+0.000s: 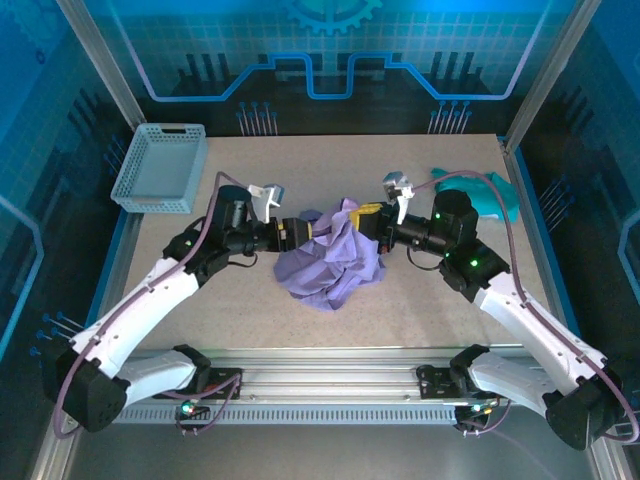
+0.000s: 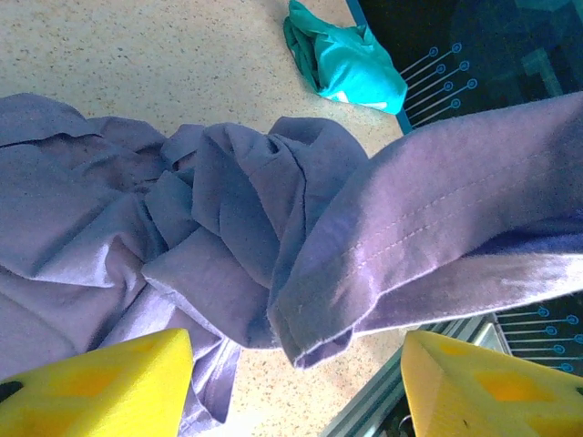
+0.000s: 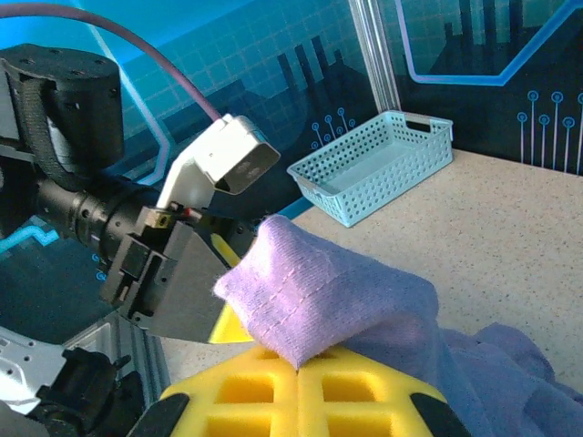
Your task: Fold the inside-out t-shirt
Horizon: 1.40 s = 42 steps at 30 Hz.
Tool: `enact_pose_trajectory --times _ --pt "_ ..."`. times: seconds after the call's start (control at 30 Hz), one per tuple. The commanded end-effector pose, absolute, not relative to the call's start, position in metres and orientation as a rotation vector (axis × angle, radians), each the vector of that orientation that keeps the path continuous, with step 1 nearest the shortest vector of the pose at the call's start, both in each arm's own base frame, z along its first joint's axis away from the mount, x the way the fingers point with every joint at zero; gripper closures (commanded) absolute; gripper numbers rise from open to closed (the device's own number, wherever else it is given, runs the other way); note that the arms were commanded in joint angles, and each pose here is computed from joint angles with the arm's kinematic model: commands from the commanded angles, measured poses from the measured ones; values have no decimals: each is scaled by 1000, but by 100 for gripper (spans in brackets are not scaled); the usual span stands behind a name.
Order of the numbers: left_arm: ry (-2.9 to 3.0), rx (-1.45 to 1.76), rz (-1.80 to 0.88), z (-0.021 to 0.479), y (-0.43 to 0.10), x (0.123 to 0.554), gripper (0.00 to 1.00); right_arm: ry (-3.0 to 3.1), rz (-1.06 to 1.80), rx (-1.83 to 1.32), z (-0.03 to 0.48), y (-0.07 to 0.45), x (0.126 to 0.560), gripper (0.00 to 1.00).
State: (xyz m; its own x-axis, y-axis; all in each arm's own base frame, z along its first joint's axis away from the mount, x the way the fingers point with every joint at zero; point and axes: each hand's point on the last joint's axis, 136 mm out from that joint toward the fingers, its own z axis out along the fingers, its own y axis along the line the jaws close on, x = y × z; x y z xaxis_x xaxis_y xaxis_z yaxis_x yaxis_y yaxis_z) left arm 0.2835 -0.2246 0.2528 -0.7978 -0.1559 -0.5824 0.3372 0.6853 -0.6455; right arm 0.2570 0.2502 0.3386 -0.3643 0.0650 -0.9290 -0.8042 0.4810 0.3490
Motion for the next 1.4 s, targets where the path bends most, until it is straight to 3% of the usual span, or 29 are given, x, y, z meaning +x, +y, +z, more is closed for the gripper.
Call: enact_pose_trajectory --times 0.0,0.2,0.37,0.43,0.67,1.0,1.37 --pt "2276 196 -1077 250 -236 288 39 1665 1080 -632 348 250 257 100" --pt "2271 198 -1094 250 -243 296 60 1664 1068 -623 348 247 257 100" --pt "2264 139 -1035 250 -234 306 92 1672 1037 -627 344 242 256 100" --pt "2262 100 -1014 250 -226 310 99 1661 1011 -605 348 232 256 100" --pt "2238 -2 -987 249 -204 315 100 1658 1015 -535 341 211 257 100" --pt "2173 63 -1064 266 -213 310 100 1717 1005 -561 330 215 261 100" --pt "2050 150 -1146 321 -240 316 100 1854 875 -702 286 208 224 100"
